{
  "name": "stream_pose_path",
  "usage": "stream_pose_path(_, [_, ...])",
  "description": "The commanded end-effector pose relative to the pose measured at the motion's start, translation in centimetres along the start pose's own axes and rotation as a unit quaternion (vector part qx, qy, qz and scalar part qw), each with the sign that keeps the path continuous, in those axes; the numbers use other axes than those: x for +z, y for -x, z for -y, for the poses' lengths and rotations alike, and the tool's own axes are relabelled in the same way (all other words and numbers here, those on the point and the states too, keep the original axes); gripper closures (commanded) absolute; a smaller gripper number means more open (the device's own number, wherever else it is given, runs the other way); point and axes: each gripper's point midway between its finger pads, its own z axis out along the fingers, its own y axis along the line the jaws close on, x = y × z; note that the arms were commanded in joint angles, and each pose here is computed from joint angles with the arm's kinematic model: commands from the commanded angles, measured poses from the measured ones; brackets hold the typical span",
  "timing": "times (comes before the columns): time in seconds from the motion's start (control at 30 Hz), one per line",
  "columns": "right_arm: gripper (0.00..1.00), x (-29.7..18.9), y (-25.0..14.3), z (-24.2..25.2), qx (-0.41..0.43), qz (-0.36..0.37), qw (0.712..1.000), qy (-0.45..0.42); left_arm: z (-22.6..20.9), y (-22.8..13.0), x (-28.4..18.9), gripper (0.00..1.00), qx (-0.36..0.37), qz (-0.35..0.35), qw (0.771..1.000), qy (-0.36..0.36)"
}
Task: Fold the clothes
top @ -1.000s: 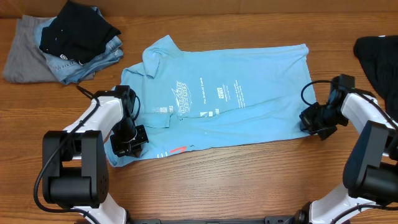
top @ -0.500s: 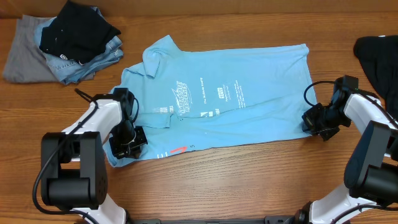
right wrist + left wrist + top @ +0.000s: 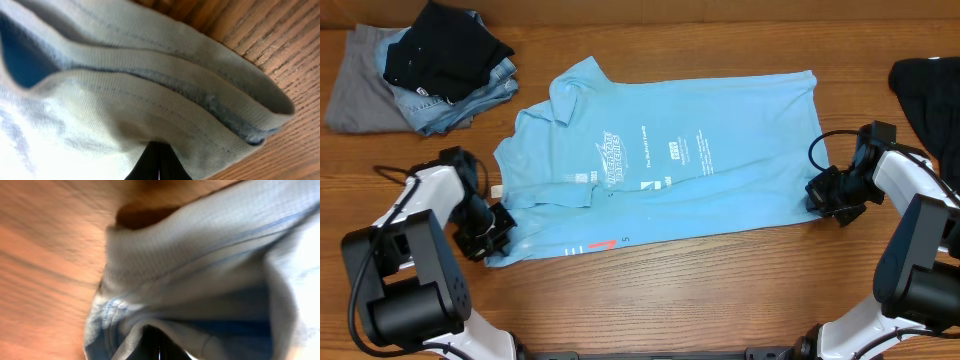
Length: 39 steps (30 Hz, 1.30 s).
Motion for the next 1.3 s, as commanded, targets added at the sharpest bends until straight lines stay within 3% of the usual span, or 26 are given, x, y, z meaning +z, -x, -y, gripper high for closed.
stream_pose_path(0.0, [0.96, 0.3, 0.2, 1.2, 0.02, 0.001, 1.0, -0.024, -2.6, 0.8, -0.8, 0.96, -0.039, 0.008, 0.999, 0.032])
stream_pose_path(0.3, [0.96, -3.6, 0.9, 0.4, 0.03, 0.032, 0.999, -0.016, -1.7, 1.8, -9.1, 0.96, -0.057, 0.06, 0.997, 0.004])
stream_pose_path(0.47, [0.96, -6.4, 1.1, -0.9, 0.019, 0.069, 0.997, 0.022, 2.4, 0.7, -13.2, 0.96, 0.014, 0.122, 0.991, -0.057])
stream_pose_path(0.53, [0.9, -6.9, 1.3, -2.0, 0.004, 0.075, 0.996, 0.049, 4.3, 0.0, -13.5, 0.96, 0.052, 0.132, 0.988, -0.066])
stream_pose_path(0.6, [0.8, -7.1, 1.3, -2.9, -0.011, 0.073, 0.995, 0.072, 6.0, -0.7, -13.0, 0.96, 0.085, 0.132, 0.986, -0.061])
stream_pose_path(0.67, [0.8, -6.9, 1.0, -3.4, -0.026, 0.066, 0.994, 0.079, 7.6, -1.7, -11.6, 0.96, 0.117, 0.121, 0.984, -0.05])
stream_pose_path(0.83, [0.96, -5.4, -0.5, -4.2, -0.048, 0.048, 0.995, 0.067, 10.6, -3.5, -6.5, 0.96, 0.171, 0.072, 0.983, -0.013])
stream_pose_path(1.1, [0.96, -2.5, -1.0, -2.6, -0.025, 0.044, 0.999, 0.011, 10.3, -3.9, -0.2, 0.96, 0.175, -0.015, 0.983, 0.054])
stream_pose_path(1.27, [0.96, -1.1, -0.7, -1.9, -0.015, 0.03, 0.999, -0.002, 10.0, -3.5, 1.5, 0.96, 0.172, -0.03, 0.982, 0.072])
